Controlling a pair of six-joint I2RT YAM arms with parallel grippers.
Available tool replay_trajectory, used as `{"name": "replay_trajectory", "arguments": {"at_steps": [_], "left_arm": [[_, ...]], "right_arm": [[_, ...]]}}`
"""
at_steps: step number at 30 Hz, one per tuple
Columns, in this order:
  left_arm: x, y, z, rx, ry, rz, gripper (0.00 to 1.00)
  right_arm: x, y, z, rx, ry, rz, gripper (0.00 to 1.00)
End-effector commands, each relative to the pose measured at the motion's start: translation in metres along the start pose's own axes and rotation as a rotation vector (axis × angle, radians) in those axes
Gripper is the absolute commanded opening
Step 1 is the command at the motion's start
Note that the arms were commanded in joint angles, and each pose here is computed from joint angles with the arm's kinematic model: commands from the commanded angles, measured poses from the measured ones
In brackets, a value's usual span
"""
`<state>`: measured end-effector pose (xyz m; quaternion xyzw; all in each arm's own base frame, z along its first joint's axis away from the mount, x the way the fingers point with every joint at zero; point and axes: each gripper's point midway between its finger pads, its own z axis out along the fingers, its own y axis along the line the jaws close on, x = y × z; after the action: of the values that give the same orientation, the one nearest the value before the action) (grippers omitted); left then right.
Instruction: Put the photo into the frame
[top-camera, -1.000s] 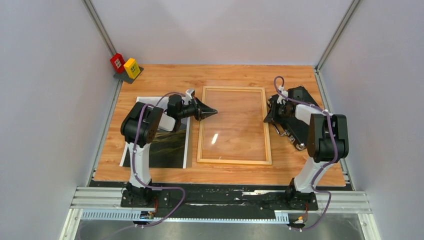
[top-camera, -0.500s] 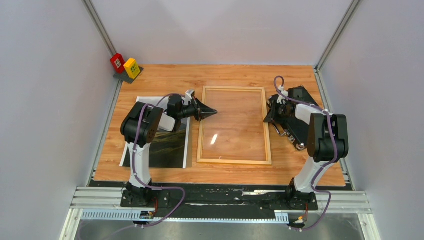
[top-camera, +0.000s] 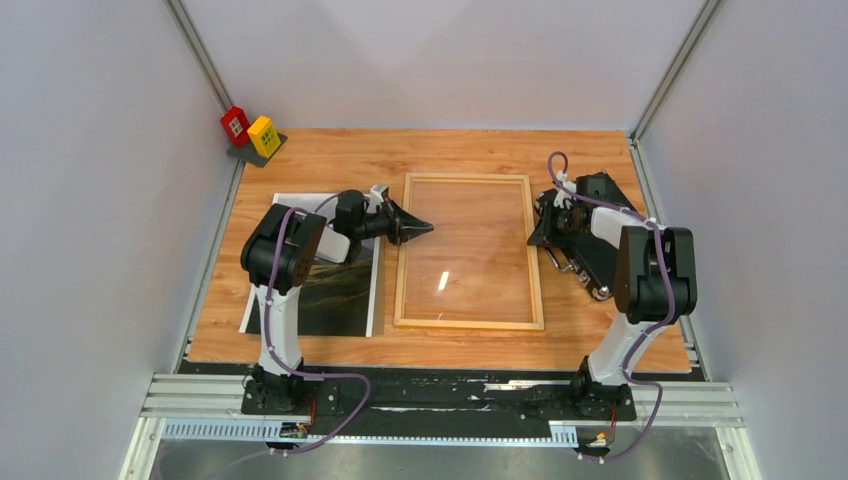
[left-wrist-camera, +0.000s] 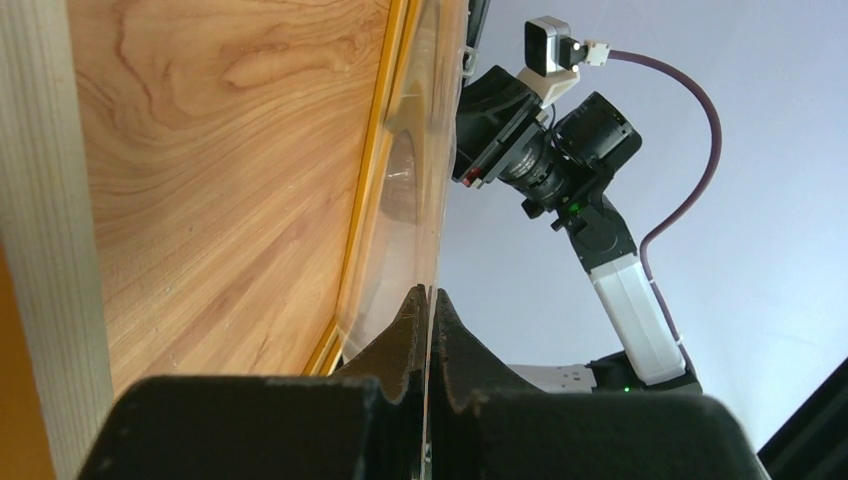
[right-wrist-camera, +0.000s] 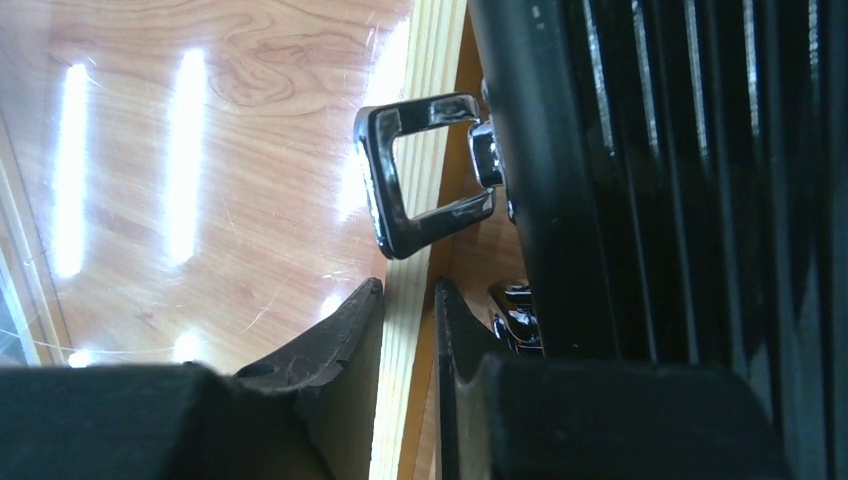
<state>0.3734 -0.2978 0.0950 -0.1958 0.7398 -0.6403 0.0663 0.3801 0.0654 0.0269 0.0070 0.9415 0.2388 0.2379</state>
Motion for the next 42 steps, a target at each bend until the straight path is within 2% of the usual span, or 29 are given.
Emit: {"name": "replay_trajectory", "arguments": {"at_steps": [1, 11, 26, 42], "left_arm": [[0.017, 0.001, 0.003, -0.01, 0.072, -0.019, 0.0], [0.017, -0.003, 0.004, -0.007, 0.094, -0.042, 0.0], [0.015, 0.001, 0.002, -0.006, 0.094, -0.054, 0.0], [0.016, 0.01, -0.005, -0.048, 0.069, -0.043, 0.0]], "right_arm": [[0.006, -0.015, 0.01, 0.016, 0.026, -0.015, 0.21], [0.005, -0.015, 0.008, 0.012, 0.023, -0.019, 0.21], [0.003, -0.009, 0.003, -0.042, 0.018, -0.004, 0.28], [0.005, -0.01, 0.005, -0.066, 0.033, -0.026, 0.25]]}}
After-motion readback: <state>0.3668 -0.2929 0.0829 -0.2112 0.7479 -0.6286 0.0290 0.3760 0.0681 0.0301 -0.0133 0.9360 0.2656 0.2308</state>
